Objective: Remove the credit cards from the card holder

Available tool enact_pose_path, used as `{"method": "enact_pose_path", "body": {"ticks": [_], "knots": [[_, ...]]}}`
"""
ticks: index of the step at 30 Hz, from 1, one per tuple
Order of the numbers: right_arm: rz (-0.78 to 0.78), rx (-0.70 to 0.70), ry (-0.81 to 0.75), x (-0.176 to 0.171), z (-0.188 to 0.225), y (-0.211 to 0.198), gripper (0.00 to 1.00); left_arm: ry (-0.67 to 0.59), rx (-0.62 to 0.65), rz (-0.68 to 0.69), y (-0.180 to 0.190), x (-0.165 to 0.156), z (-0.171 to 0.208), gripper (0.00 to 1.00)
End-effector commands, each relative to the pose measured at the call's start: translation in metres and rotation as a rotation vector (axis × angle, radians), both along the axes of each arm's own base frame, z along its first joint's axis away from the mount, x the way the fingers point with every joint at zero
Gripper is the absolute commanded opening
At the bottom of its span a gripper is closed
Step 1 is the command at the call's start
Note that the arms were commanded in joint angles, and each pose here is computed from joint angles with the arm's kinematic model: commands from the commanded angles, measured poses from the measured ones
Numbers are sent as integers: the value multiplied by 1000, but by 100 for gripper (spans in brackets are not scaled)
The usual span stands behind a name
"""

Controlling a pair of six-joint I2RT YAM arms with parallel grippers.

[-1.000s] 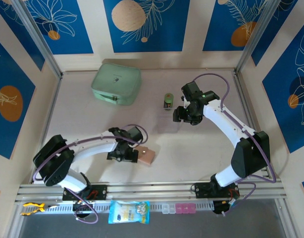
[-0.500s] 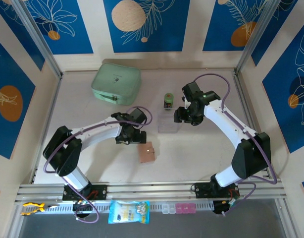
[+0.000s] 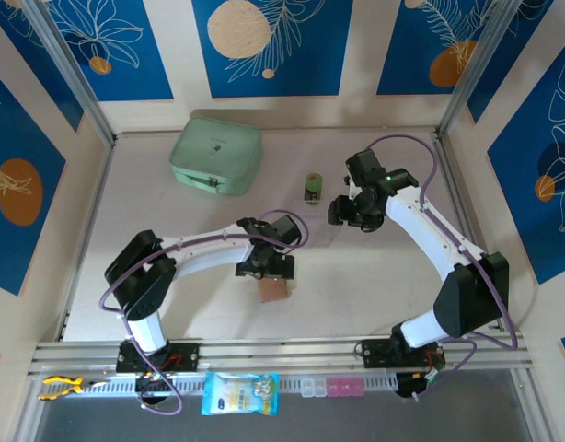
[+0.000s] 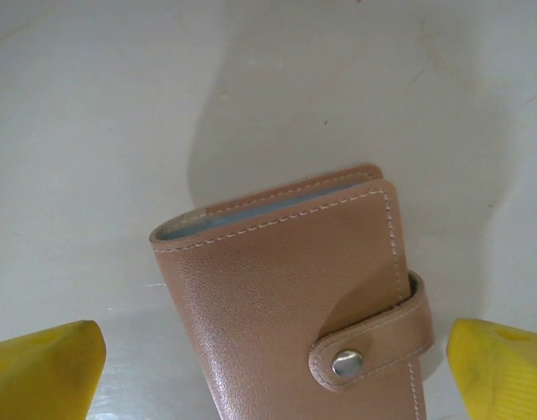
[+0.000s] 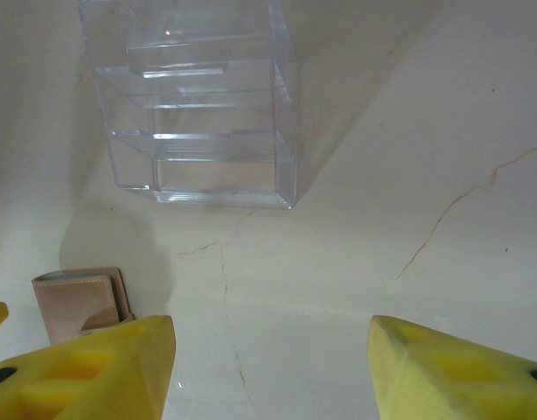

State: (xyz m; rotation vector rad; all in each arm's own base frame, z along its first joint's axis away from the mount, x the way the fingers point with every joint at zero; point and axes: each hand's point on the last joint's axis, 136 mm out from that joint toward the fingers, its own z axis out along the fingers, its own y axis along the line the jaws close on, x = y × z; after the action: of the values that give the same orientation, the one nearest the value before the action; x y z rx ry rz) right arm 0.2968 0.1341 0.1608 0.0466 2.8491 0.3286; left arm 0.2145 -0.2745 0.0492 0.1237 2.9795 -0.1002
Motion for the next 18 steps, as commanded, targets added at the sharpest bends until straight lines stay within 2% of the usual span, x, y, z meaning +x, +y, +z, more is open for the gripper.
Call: {"method": "enact_pose_path", "body": {"ticks": [1,12,18], "knots": [[14,15,-1,-7,7,-1,60,2,36,58,3,-2,-5,100],[11,29,-2,-9,3,-3,60,40,45,56,-10,-20,-28,100],[6,32,-5,-11,4,-5,60,43,48,40,-11,-23,-30,91]]}}
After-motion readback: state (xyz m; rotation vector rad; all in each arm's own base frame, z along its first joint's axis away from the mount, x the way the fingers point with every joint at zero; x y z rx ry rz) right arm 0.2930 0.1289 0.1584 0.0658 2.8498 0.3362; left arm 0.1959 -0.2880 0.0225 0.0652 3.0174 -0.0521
